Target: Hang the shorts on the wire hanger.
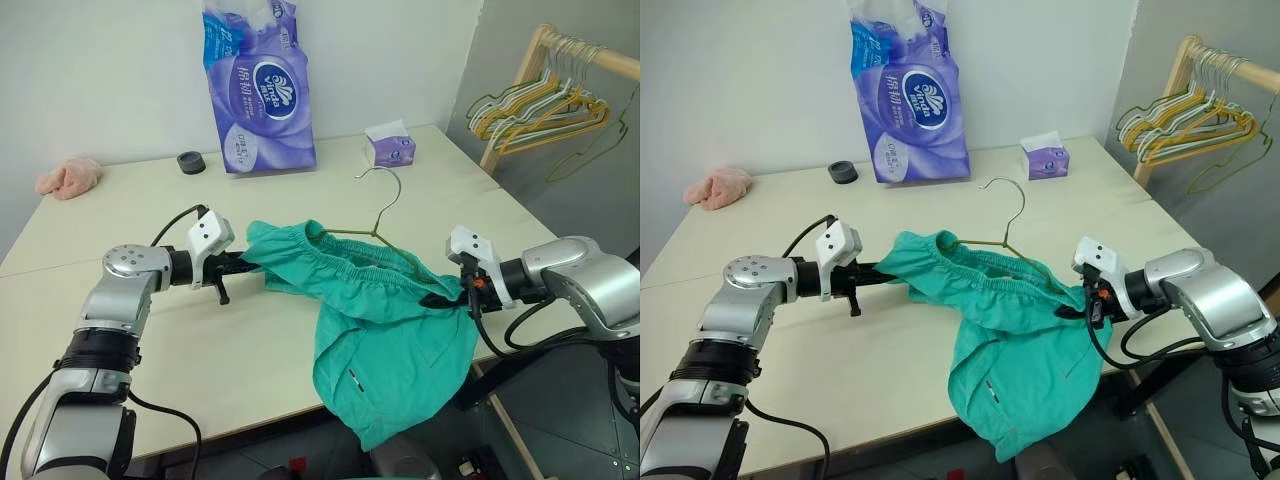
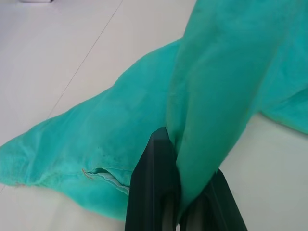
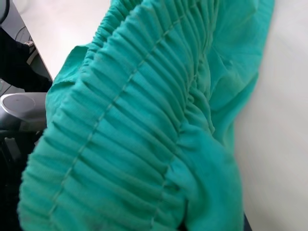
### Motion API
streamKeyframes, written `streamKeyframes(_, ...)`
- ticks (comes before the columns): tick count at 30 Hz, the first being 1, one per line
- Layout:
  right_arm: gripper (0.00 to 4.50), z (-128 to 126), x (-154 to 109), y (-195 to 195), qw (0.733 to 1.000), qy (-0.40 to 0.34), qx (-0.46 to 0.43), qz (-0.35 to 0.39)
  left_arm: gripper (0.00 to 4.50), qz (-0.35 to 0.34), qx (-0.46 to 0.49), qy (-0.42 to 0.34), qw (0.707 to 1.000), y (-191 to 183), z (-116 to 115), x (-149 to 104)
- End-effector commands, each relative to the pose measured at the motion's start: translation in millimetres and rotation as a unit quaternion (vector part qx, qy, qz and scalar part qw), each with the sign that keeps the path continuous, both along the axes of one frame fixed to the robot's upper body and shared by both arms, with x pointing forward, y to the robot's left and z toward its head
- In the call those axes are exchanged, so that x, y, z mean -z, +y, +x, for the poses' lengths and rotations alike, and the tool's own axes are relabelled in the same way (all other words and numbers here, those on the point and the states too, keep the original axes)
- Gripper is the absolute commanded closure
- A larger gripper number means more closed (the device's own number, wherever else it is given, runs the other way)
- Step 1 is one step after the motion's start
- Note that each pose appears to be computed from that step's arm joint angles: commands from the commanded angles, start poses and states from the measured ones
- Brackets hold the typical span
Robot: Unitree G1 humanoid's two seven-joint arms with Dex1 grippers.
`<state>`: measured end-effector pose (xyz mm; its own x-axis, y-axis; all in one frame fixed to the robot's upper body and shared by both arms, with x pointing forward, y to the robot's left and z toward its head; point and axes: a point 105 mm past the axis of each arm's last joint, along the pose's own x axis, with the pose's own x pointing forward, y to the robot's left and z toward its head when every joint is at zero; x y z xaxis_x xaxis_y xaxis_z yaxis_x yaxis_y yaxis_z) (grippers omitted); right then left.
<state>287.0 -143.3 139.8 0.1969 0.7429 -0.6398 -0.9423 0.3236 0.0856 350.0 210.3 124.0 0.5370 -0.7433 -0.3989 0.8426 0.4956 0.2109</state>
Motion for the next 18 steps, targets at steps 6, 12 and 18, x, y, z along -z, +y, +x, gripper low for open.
streamKeyframes(6, 4.5, 5.0, -21.3, 2.1, 0.999, -0.034, 0.001, 0.015, 2.04, 0.007, -0.017, -0.045, 0.999, 1.1, 0.8, -3.7)
streamKeyframes(12, 4.5, 11.1, -20.3, 1.4, 0.998, -0.036, 0.039, 0.041, 1.46, -0.001, -0.106, -0.052, 0.993, 34.6, -5.5, 4.3)
streamKeyframes(18, 4.5, 13.6, -16.3, -4.2, 0.99, -0.036, 0.104, 0.089, 1.46, -0.084, -0.066, -0.014, 0.994, 15.9, -42.4, -19.7)
